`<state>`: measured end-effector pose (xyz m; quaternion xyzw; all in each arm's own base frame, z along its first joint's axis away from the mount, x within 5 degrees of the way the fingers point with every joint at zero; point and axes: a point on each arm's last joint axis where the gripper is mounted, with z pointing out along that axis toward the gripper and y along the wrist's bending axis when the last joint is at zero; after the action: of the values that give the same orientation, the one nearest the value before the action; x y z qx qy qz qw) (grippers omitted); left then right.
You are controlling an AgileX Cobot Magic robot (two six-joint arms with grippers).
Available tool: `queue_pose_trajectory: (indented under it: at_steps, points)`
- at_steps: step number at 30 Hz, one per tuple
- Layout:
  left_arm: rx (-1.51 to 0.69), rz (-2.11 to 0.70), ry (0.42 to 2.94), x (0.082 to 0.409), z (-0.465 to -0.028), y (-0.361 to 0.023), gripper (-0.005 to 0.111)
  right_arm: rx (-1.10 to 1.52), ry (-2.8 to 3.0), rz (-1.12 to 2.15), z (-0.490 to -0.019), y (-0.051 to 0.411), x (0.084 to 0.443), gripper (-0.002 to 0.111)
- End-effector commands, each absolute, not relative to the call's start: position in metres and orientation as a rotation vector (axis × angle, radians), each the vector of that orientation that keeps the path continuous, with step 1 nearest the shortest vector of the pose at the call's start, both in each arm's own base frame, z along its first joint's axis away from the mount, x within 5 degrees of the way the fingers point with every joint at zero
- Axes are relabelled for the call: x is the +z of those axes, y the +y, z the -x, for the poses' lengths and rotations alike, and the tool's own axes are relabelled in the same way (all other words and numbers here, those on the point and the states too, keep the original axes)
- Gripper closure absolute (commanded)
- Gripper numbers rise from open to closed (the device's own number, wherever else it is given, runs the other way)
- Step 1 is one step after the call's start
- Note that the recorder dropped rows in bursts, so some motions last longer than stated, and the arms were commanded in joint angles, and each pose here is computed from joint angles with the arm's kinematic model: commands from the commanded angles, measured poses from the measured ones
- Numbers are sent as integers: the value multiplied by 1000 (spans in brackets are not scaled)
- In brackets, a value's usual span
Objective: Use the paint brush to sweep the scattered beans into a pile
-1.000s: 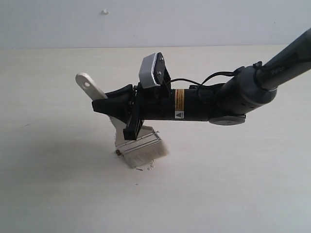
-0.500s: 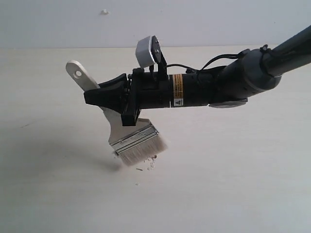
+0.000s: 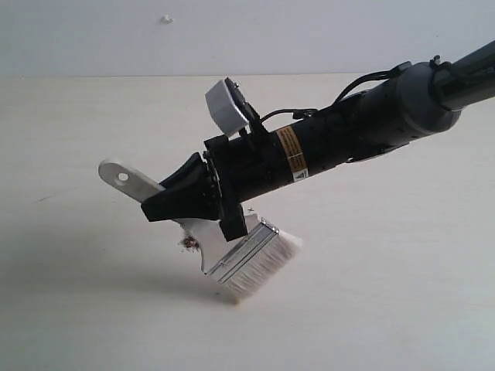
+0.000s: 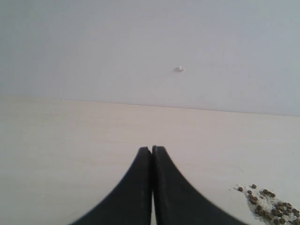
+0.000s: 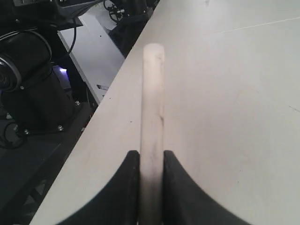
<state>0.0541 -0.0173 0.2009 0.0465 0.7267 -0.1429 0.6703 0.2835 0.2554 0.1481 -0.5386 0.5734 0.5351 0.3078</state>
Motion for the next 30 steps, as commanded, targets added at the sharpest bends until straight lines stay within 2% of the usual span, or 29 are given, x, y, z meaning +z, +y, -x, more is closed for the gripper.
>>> queue_pose_trajectory:
  at_steps: [1,6,16,23,30]
  points:
    - [-326,-110,1634,200,-54,-17,107,1396,1475,1452,-284,254,145,108]
    - [-326,-110,1634,200,-54,-17,107,1208,1491,1447,-295,254,139,108]
    - [-326,-110,1634,200,-54,-17,107,1151,1418,1388,-302,256,146,108]
    - [-326,-110,1634,200,-54,-17,107,1130,1348,1375,-299,255,180,108]
    - [-326,-110,1634,200,-54,-17,107,1269,1347,1369,-284,251,213,108]
